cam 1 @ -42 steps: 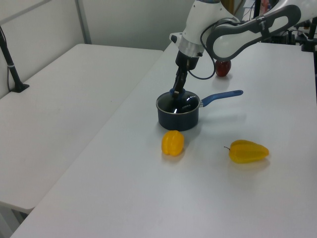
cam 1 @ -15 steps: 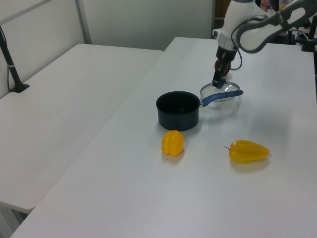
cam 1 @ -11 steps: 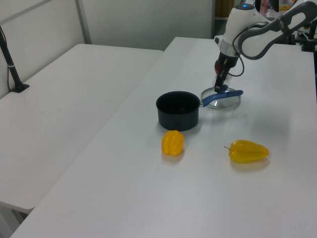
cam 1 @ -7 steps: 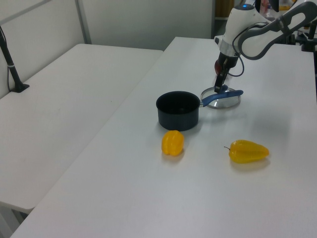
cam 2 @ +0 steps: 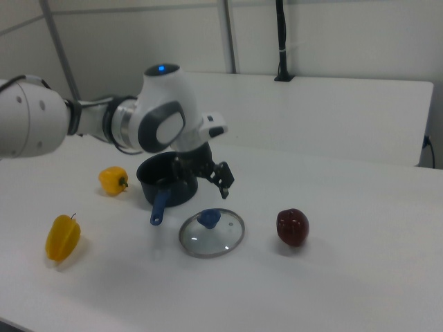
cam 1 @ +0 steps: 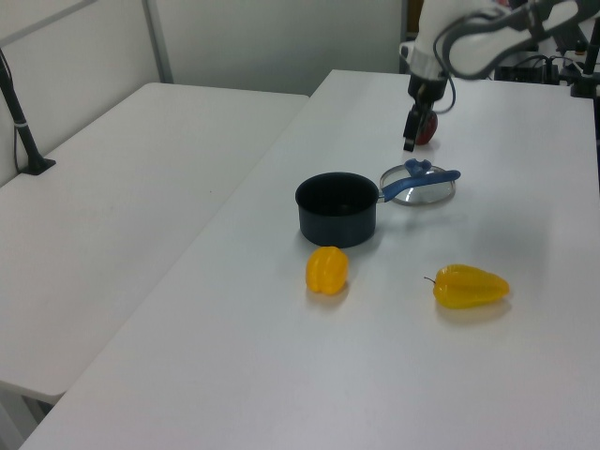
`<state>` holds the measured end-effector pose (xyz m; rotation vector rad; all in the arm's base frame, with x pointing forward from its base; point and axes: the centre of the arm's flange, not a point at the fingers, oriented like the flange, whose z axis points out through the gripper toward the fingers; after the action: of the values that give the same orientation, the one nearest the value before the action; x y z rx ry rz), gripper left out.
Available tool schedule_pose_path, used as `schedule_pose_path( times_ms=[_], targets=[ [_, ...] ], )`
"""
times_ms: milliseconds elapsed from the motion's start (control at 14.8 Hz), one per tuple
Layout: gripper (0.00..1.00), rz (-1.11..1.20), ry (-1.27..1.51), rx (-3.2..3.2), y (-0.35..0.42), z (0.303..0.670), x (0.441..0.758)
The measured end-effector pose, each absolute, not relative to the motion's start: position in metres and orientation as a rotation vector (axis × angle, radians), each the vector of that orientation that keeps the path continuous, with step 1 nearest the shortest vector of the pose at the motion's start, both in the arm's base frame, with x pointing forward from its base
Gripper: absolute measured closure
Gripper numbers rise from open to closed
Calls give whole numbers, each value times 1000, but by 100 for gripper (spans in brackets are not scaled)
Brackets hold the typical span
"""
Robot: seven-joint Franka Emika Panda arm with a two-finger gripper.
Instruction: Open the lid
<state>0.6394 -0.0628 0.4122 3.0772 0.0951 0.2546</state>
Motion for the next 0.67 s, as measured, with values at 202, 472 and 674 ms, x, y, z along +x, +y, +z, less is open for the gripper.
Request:
schedule_pose_path(
  times_ms=[202, 472, 674],
  targets=[
    [0, 171, 49, 3079, -43, 477, 630],
    [0, 115, -9, 3074, 19, 539, 597],
    [0, 75, -23, 3063, 46, 578, 565]
  ],
)
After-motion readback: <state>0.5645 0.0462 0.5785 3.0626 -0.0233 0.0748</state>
